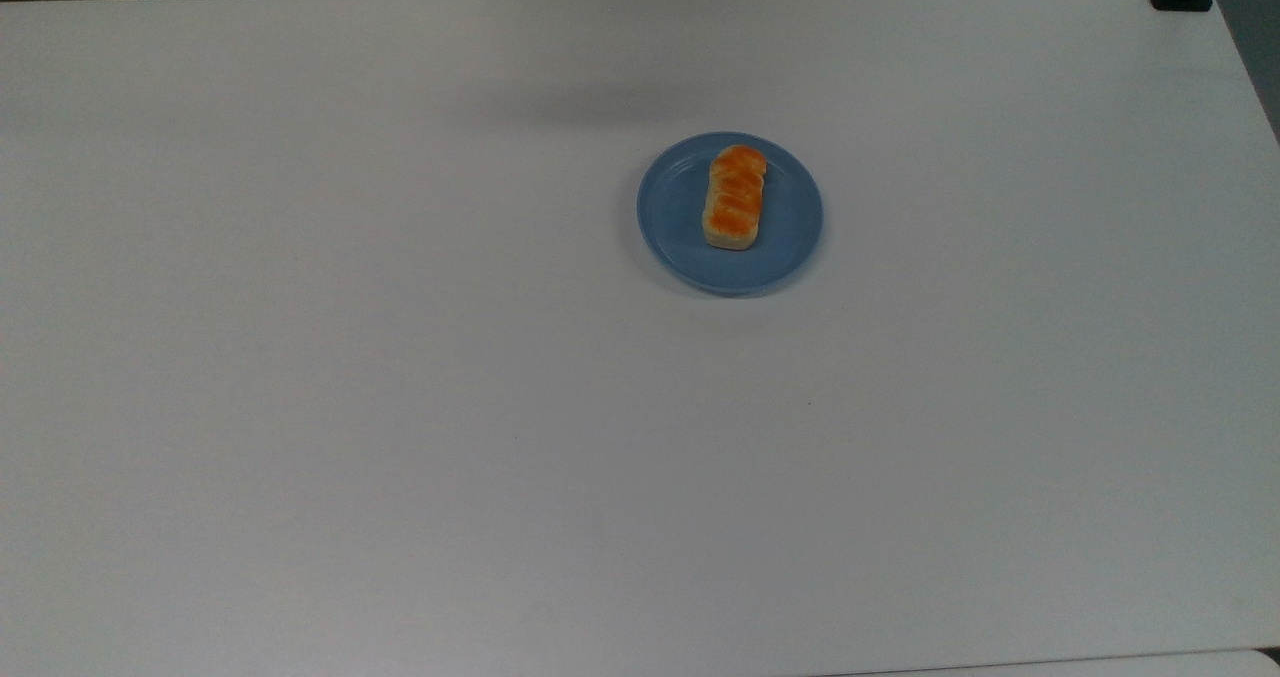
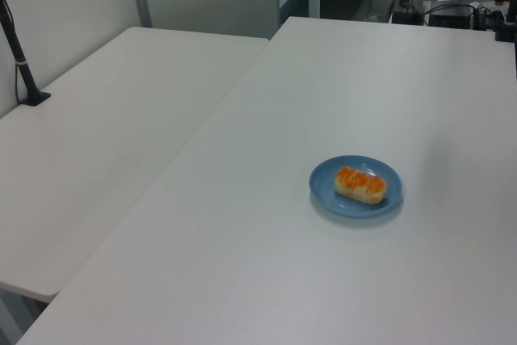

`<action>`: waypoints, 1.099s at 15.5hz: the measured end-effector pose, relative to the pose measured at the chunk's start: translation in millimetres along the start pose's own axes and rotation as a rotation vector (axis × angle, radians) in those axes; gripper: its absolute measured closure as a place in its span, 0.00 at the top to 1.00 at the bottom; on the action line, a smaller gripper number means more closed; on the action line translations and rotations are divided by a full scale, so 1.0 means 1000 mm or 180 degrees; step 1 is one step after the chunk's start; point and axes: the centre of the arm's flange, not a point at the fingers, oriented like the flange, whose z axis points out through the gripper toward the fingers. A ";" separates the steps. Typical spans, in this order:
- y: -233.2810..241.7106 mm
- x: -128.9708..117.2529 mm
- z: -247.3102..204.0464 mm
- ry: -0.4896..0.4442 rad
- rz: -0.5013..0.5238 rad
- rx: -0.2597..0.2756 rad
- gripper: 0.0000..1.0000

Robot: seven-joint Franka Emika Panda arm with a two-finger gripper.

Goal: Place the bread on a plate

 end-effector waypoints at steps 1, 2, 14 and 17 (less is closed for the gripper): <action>-0.001 -0.001 0.000 -0.0029 -0.0007 0.0002 1.00; -0.003 -0.001 0.000 -0.0037 -0.0016 0.0003 1.00; 0.049 -0.011 -0.009 -0.0013 0.0082 0.0237 1.00; 0.046 -0.011 -0.011 -0.0001 0.0068 0.0230 1.00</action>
